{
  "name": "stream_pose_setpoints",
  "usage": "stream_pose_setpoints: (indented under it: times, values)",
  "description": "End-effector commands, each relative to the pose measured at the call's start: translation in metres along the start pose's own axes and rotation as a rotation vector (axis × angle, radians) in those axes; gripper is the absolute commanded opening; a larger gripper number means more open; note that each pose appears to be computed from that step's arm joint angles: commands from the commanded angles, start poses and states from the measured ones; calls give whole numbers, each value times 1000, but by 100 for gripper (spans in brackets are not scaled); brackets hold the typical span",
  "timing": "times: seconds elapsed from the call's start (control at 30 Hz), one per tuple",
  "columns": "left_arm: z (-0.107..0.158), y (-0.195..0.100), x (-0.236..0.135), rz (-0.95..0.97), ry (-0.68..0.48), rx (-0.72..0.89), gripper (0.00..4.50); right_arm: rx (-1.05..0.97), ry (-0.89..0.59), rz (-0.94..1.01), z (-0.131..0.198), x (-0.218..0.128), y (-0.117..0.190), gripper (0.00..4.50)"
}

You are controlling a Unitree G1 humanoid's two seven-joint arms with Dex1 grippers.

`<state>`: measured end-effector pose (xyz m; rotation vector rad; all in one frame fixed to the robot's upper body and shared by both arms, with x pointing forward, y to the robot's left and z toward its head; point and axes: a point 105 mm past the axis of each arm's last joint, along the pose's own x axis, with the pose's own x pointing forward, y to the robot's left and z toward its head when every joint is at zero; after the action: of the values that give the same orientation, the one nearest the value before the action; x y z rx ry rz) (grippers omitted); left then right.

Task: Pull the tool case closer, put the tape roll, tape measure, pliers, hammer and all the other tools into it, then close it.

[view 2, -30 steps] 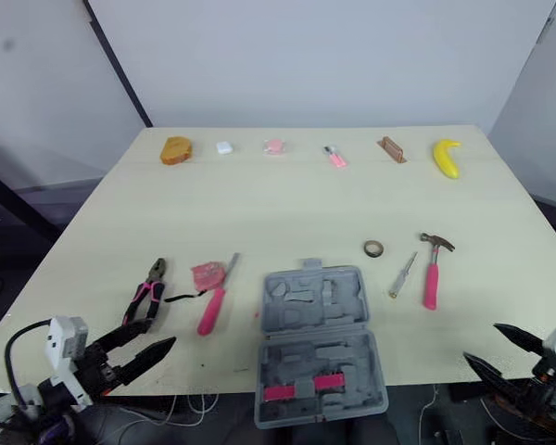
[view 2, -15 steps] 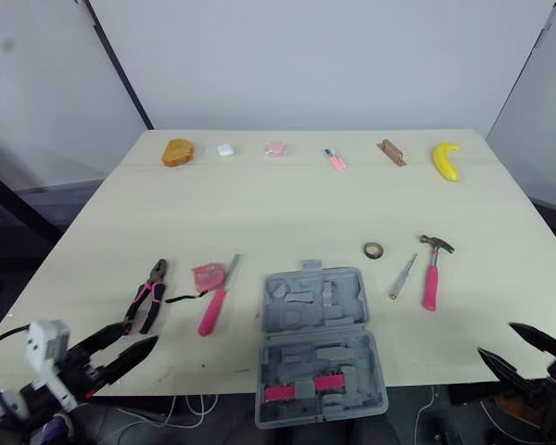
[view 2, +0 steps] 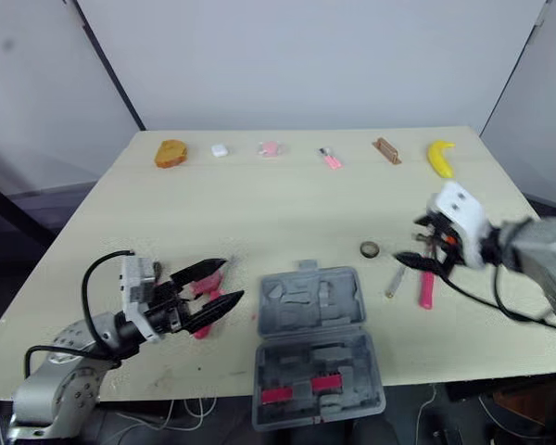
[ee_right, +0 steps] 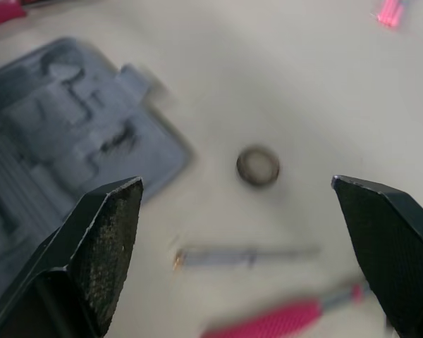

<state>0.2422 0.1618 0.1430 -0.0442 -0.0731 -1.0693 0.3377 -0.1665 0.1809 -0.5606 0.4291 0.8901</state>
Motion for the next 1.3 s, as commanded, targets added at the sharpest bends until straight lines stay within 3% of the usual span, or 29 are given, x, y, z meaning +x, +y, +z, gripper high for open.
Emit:
stream_pose_setpoints:
  times: [0.03,0.13,0.27,0.33,0.63,0.77,0.8,0.83,1.07,1.3]
  values:
    - [22,-9,1,-103,-80,0,442,-46,101,8,-10,32,-15,450]
    - [26,-10,1,-118,-86,13,442,-44,163,66,-18,60,-19,450]
    - [24,-12,-1,-107,-87,4,450,-76,238,98,-30,79,-23,272]
    - [22,-14,-2,-96,-86,-1,450,-85,256,102,-33,85,-25,205]
    - [20,-19,2,-62,-99,-6,450,-75,305,93,-43,111,-25,205]
    - [23,-19,4,-58,-108,-1,450,-61,327,107,-49,116,-23,80]
    - [24,-19,6,-60,-111,-1,450,-66,330,106,-49,116,-23,24]
    - [25,-19,7,-61,-113,-1,450,-69,327,107,-49,116,-23,11]
    - [23,-18,5,-38,-121,-19,450,-106,209,169,-13,111,-19,11]
    - [0,1,-45,161,-74,-82,450,-317,-8,434,86,102,62,11]
